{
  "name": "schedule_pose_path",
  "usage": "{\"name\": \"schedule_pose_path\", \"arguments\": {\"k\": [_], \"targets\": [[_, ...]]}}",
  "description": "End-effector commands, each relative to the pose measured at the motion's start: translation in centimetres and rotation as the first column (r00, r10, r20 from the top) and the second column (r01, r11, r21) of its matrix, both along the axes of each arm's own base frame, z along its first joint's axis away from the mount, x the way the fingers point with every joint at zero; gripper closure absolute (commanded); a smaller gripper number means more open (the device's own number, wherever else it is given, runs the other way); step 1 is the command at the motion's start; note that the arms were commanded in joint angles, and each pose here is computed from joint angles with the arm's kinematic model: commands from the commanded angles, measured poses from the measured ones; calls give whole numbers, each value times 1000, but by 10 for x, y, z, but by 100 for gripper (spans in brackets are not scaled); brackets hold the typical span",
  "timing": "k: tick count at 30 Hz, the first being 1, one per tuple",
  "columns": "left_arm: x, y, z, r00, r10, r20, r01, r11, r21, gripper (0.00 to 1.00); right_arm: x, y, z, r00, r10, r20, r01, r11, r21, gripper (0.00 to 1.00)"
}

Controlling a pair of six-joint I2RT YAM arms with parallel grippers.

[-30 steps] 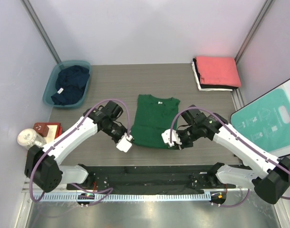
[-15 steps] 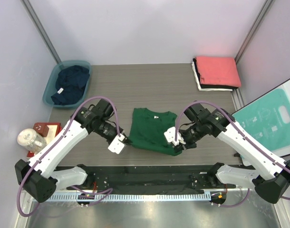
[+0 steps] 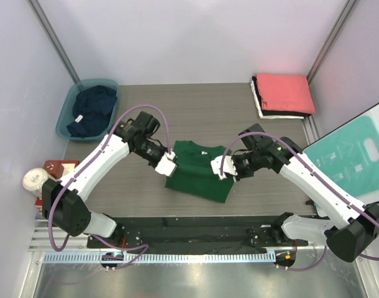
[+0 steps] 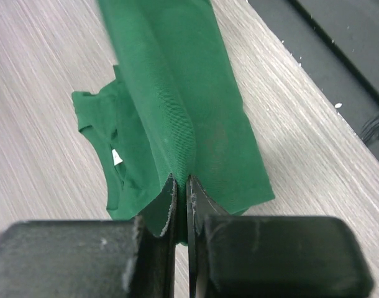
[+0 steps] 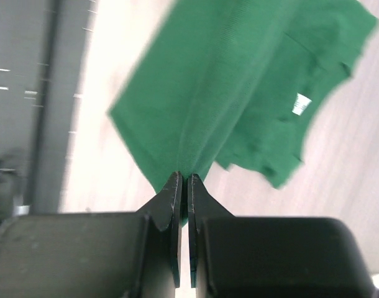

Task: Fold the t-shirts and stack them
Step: Fold the long partially folded tshirt into a neat square

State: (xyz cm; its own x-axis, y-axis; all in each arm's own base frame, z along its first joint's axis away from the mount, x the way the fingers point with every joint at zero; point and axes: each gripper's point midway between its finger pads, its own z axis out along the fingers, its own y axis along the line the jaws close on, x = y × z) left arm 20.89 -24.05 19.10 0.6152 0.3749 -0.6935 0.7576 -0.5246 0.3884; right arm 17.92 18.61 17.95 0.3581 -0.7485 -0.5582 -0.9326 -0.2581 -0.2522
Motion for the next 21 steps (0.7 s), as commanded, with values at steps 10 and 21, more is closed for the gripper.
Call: {"name": "schedule_pose_path", "arguments": {"k": [10,21], "targets": [[20,10,-21,1000,1,30,-1,1000,25,100,96,3,-8,975,-56,216,58,998,-4,99],[92,7,-53,993,95,67,-97,995,29,100,116,1,-25,975,-64,214,69,997,-16,99]]}}
